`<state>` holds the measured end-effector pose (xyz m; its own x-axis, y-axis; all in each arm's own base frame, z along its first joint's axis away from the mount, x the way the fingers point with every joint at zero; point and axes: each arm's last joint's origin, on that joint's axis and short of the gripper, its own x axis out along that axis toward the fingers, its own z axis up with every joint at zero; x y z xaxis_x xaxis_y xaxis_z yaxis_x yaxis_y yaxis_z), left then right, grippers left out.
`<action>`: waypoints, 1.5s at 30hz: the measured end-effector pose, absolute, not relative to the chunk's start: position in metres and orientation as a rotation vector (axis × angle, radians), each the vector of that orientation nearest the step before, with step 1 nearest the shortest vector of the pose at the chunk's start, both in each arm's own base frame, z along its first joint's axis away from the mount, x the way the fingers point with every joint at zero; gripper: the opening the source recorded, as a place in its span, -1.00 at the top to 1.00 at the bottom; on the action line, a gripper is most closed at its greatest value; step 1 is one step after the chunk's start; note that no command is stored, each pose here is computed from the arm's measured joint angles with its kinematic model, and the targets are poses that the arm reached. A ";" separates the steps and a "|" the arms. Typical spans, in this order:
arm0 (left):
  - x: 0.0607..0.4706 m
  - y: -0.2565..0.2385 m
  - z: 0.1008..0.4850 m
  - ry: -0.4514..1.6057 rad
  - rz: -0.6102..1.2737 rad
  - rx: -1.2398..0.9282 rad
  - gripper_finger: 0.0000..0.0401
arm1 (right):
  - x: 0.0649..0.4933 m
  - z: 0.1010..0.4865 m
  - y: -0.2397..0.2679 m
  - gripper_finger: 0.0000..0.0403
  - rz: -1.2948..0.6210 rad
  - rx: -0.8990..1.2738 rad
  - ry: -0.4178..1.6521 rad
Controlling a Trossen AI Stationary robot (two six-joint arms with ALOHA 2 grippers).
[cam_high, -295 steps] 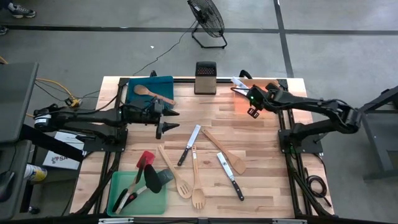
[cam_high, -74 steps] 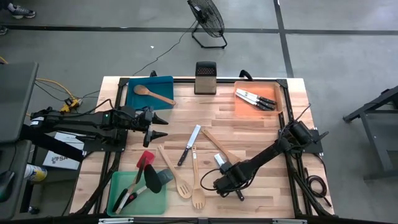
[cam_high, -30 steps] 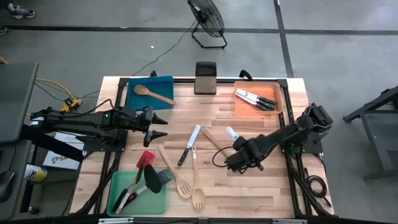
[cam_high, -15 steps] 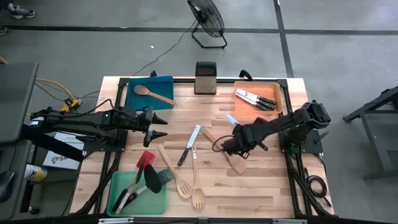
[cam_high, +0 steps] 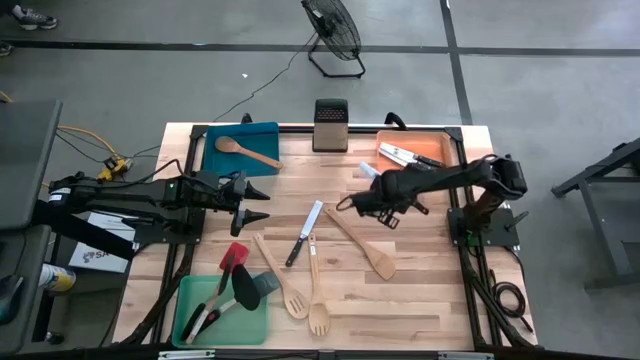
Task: Pick & Place Kitchen Items
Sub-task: Put the black spatula into the orange bin
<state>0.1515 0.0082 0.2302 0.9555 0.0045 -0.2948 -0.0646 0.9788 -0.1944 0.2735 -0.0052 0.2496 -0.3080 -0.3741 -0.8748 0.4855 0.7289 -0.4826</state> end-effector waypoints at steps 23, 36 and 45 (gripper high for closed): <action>0.151 0.008 0.230 0.305 0.036 -0.209 -0.31 | 0.254 0.250 -0.104 0.67 -0.881 0.166 1.818; 0.151 0.008 0.230 0.304 0.036 -0.209 -0.31 | 0.237 0.250 -0.138 0.67 -0.777 0.163 1.909; 0.151 0.008 0.230 0.304 0.036 -0.210 -0.31 | 0.228 0.250 -0.152 0.67 -0.736 0.196 1.935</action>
